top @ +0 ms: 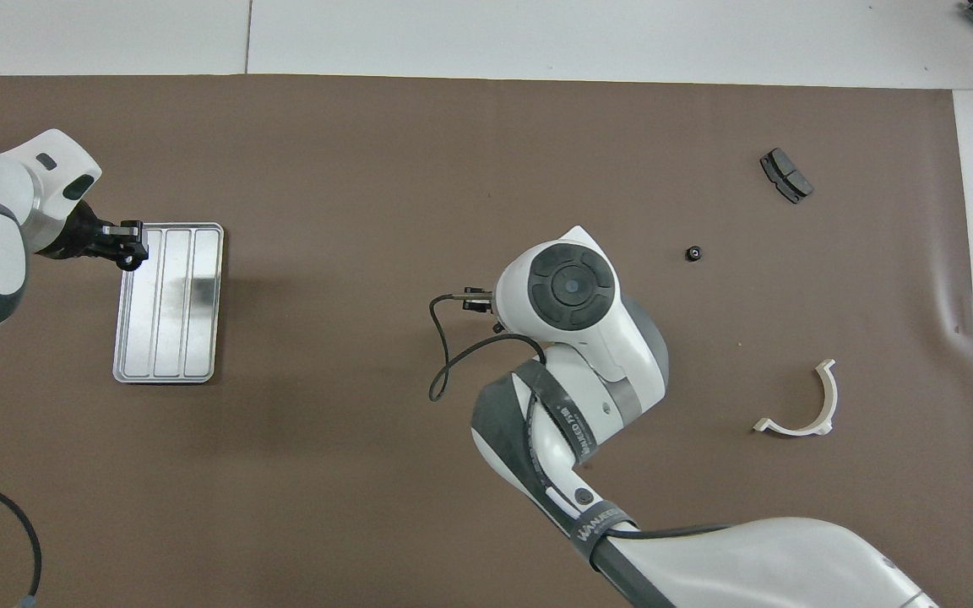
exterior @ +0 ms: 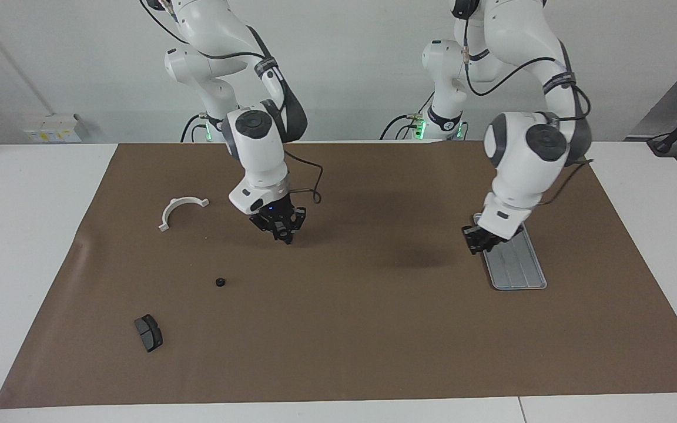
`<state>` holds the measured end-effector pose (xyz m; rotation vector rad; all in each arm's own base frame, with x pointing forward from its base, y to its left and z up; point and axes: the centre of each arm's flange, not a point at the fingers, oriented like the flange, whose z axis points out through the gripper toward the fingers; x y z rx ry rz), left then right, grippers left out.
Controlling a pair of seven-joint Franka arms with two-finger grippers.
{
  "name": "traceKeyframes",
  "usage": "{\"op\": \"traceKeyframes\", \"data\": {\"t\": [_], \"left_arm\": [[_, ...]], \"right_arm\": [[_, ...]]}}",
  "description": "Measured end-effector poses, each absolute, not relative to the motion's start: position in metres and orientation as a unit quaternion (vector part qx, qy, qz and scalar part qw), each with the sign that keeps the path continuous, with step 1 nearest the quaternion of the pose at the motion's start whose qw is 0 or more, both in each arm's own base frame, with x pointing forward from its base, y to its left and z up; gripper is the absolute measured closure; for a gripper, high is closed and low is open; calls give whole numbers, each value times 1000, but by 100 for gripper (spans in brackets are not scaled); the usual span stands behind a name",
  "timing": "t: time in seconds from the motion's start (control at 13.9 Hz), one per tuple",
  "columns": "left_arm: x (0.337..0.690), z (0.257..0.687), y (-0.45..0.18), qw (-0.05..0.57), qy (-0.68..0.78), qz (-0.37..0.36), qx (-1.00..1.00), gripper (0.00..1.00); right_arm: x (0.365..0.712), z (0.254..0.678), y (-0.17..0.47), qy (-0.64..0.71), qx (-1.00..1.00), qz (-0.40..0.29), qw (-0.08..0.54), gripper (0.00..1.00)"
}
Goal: Pick bearing gear from pile to tray
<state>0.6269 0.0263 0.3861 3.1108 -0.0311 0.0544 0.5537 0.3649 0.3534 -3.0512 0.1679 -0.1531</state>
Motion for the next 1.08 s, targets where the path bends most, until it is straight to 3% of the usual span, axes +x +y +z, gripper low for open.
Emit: {"op": "traceKeyframes", "data": {"t": [0.36,0.5,0.72,0.79,0.93,1.08], "left_arm": [[590,316,23,12,-20,15,1000,64],[590,318,23,12,-23,17,1000,47],[597,337,17,14,-29,32,999,9],[602,347,13,15,-33,35,999,0],[613,371,-7,21,-37,37,998,0],[620,391,-40,25,-27,38,999,0]], "right_arm": [[566,315,425,75,-996,-52,24,65],[568,308,435,80,-995,-54,28,65],[571,310,439,80,-994,-66,42,65],[571,309,440,79,-994,-66,42,65],[570,305,440,79,-994,-64,40,60],[569,303,440,78,-994,-63,39,39]]}}
